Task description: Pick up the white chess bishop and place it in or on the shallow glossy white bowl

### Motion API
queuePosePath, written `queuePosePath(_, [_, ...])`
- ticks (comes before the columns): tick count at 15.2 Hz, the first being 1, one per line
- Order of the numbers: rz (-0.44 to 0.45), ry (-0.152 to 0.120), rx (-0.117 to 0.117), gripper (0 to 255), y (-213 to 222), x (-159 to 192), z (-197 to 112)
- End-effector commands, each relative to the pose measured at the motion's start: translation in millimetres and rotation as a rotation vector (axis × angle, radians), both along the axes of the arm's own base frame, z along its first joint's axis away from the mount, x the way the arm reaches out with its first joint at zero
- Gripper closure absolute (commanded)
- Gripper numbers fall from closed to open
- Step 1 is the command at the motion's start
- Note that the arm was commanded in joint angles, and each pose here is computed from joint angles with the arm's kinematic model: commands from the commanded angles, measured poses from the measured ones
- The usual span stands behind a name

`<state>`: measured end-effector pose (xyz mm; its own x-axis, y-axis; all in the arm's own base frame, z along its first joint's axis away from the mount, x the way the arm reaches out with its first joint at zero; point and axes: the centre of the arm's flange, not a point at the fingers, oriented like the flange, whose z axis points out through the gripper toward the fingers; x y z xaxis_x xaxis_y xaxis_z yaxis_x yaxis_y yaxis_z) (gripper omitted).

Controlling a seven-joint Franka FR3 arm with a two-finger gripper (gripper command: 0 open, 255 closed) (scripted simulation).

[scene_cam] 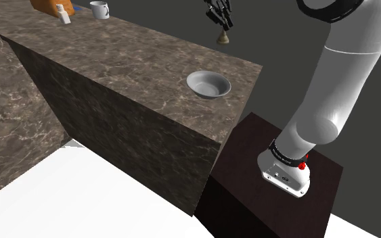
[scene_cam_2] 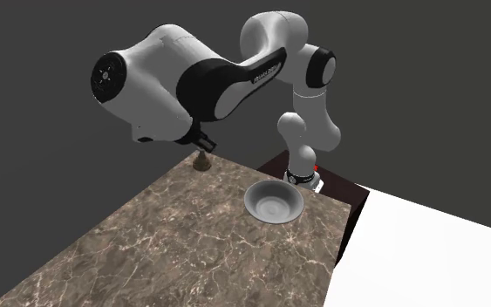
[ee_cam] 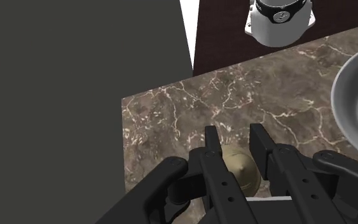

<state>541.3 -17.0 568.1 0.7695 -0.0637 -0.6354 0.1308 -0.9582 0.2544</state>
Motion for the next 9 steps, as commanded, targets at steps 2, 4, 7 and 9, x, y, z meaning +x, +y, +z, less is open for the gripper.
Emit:
queuePosePath(2, [-0.002,0.001,-0.001,255,34,-18,3])
queuePosePath(4, [-0.002,0.001,-0.001,255,57,-31,5])
queuePosePath(7, [-0.002,0.001,-0.001,255,91,-50,8])
queuePosePath(9, [-0.002,0.001,-0.001,255,114,-63,9])
